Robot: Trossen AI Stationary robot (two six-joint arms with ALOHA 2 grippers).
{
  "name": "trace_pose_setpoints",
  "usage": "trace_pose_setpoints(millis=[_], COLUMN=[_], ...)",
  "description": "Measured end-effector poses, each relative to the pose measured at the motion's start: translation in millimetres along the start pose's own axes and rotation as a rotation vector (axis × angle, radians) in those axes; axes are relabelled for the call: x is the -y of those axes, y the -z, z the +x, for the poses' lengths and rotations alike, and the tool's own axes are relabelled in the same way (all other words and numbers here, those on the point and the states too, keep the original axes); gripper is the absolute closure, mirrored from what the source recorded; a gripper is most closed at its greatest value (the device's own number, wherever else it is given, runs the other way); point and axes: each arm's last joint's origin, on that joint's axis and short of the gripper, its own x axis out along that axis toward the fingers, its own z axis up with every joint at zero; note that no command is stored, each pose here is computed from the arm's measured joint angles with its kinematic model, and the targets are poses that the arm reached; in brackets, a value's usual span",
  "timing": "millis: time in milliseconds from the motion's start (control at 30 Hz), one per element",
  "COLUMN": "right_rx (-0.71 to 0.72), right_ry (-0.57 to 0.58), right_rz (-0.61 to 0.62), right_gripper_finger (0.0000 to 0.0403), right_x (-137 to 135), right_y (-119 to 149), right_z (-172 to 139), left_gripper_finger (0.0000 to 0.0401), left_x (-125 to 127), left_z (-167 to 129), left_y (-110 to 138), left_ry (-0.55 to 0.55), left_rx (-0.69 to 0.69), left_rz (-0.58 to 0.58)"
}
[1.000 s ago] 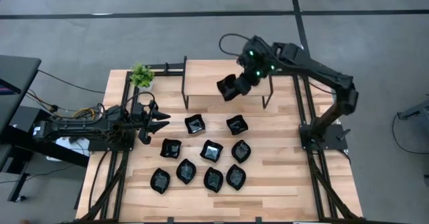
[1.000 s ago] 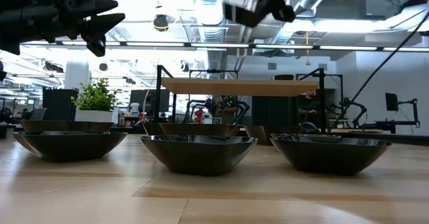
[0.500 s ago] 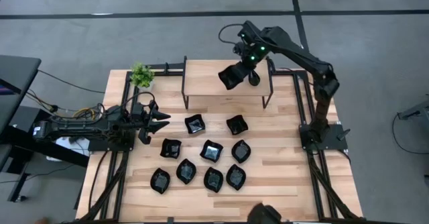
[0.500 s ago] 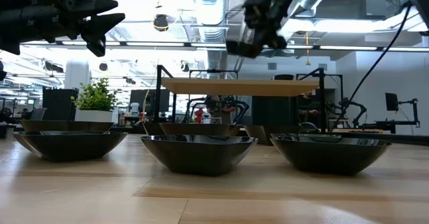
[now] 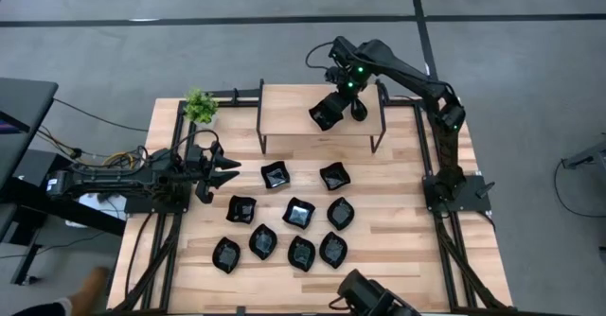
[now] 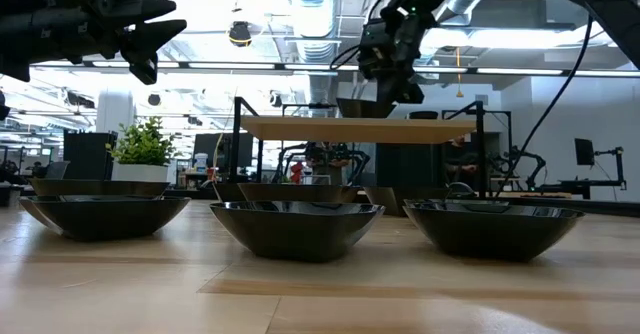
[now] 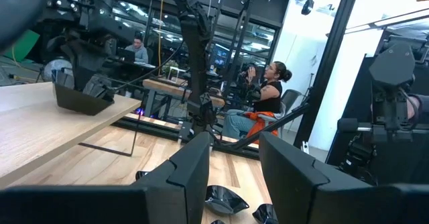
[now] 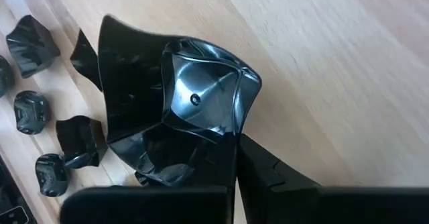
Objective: Pick & Place Mini shaped plates
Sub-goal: Put the distorted square plate on the shelf
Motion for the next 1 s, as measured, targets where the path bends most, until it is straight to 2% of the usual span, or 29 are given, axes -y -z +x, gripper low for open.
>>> trace_pose_setpoints(millis=[433, 1000], right_rx=[0.080, 0.086], right_ry=[0.007, -0.007], right_rz=[-0.052, -0.061], right_gripper_finger=[0.0403, 0.0397], right_x=[1.3, -2.7], right_y=[-7.7, -8.6], right_z=[-1.7, -0.3], left_gripper_finger=[0.0269, 0.0269], left_x=[0.0, 0.0], left_z=[0.0, 0.0], left_y=[0.1, 0.1], left_ry=[0.000, 0.000], left_rx=[0.000, 0.000], left_rz=[0.000, 0.000])
